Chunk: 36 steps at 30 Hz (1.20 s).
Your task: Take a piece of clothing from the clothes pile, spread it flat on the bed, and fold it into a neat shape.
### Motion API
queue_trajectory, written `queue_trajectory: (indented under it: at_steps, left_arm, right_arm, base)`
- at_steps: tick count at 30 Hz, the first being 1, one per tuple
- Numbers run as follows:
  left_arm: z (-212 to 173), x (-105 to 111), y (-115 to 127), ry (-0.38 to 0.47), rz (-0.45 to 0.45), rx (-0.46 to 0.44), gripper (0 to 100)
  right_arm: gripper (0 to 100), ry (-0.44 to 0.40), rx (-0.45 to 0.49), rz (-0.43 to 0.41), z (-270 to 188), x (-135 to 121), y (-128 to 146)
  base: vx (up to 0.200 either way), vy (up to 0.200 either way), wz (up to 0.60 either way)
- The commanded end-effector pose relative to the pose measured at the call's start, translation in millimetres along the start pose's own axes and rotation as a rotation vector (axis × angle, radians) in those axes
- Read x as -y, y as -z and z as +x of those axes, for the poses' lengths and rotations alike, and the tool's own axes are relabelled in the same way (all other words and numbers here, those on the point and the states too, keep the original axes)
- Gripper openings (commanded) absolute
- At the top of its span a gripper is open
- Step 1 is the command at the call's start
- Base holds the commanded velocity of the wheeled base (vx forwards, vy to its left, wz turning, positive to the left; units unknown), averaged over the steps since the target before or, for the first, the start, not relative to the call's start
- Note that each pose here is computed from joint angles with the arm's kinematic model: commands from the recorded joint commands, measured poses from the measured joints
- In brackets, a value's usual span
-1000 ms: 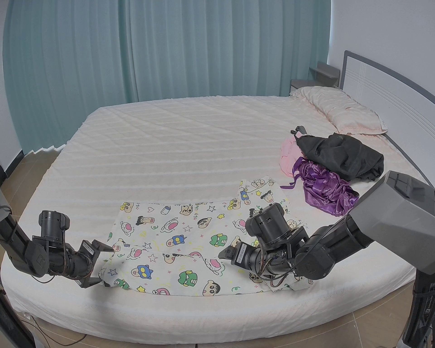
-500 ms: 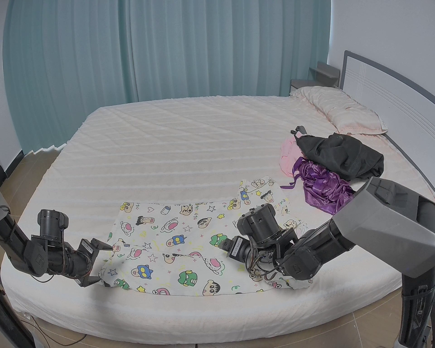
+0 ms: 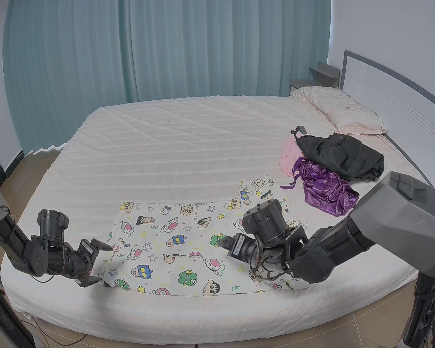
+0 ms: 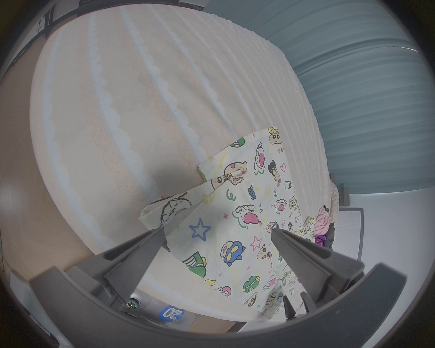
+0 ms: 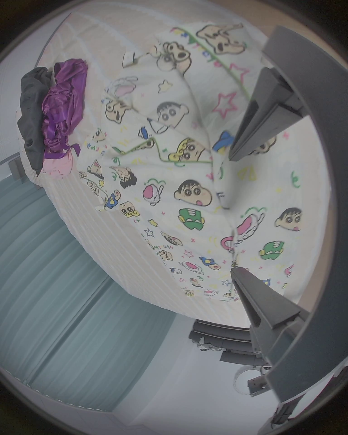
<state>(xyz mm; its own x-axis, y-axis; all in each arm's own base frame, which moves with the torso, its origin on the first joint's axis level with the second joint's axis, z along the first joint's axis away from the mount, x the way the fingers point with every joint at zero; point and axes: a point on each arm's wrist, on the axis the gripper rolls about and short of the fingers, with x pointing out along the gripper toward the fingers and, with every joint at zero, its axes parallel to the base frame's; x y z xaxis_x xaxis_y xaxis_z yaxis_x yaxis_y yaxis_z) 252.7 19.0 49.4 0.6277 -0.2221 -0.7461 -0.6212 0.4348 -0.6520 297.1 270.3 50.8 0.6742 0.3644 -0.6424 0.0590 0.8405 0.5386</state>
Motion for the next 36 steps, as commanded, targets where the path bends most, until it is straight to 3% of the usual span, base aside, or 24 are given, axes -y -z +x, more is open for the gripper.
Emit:
queue_trajectory:
  at_steps: [1,4,9,15,21,24,32,36]
  left_arm:
    - [0.1,-0.4,0.4,-0.002,0.001,-0.002,100]
    - [-0.3,-1.6,1.3,-0.004,0.000,-0.004,100]
    - [-0.3,-1.6,1.3,-0.004,0.001,-0.005,100]
    - [0.1,-1.8,1.9,-0.003,0.002,-0.009,100]
    - [-2.0,-4.2,6.1,0.027,0.006,-0.064,100]
    - [-3.9,-4.2,6.8,0.041,0.011,-0.061,100]
    - [-4.3,-4.7,7.3,0.045,0.013,-0.059,100]
    - [-4.3,-4.7,7.3,0.045,0.013,-0.059,100]
  right_arm:
    - [100,-0.017,0.001,-0.026,-48.8,8.7,-5.4]
    - [100,0.020,-0.007,-0.044,-62.9,30.9,-10.0]
    - [100,0.108,0.013,0.004,-84.1,69.5,-22.4]
    - [100,0.198,0.000,0.022,-100.8,108.7,-17.8]
    - [100,0.264,0.021,-0.109,-100.5,155.6,-6.8]
    - [100,0.250,0.066,-0.115,-94.3,163.9,-8.3]
    - [100,0.269,0.052,-0.126,-71.9,176.6,-3.8]
    - [100,0.227,0.070,-0.117,-67.1,175.8,-6.4]
  base:
    - [0.000,0.000,0.00]
    - [0.000,0.000,0.00]
    - [0.000,0.000,0.00]
    - [0.000,0.000,0.00]
    - [0.000,0.000,0.00]
    - [0.000,0.000,0.00]
    - [0.000,0.000,0.00]
    - [0.000,0.000,0.00]
